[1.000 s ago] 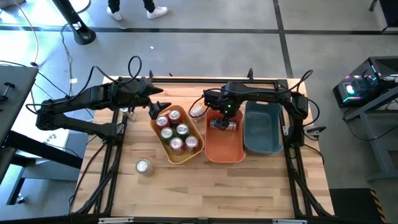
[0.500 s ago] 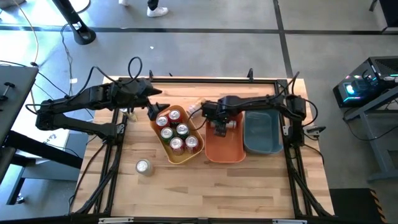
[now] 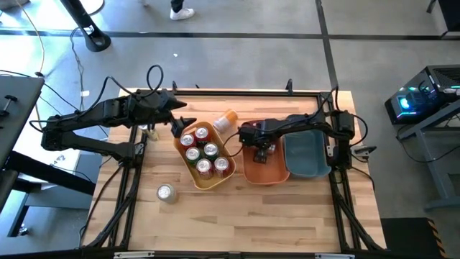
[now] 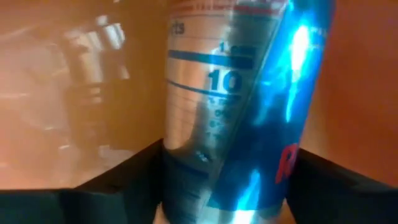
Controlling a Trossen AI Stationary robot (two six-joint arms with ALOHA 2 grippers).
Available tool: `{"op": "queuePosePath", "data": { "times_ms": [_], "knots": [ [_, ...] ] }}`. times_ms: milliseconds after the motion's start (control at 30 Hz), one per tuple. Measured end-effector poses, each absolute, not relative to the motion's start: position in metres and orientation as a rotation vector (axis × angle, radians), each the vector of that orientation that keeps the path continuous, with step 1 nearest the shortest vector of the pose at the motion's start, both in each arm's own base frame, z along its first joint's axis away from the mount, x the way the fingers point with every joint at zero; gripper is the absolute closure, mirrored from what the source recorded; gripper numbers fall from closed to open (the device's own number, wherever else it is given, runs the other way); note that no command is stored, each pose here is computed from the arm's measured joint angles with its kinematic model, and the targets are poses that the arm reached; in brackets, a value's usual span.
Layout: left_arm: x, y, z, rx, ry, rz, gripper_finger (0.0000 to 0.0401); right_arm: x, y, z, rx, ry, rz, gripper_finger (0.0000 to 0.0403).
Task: Sort soda cans
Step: Put the right blue soda can into the orange bin
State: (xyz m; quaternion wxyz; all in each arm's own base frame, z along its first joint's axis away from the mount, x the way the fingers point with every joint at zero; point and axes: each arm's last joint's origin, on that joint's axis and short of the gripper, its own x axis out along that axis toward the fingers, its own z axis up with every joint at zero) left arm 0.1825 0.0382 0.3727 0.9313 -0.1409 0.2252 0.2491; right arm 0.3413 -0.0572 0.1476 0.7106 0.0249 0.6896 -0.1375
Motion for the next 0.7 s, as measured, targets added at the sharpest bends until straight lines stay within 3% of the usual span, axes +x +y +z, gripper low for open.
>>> {"op": "queuePosePath", "data": {
  "times_ms": [133, 400, 700],
  "knots": [
    [0.183, 0.038, 0.374, -0.288, 0.451, 0.512, 0.0018, 0.346, -0.049, 0.152, -0.001, 1.523, -0.317, 0.0206],
    [0.181, 0.038, 0.375, -0.290, 0.438, 0.510, 0.0018, 0.366, -0.036, 0.193, -0.062, 1.430, -0.300, 0.0206],
    [0.172, 0.037, 0.380, -0.276, 0.410, 0.502, 0.0018, 0.368, -0.038, 0.229, -0.132, 1.465, -0.359, 0.0206]
  ]
}}
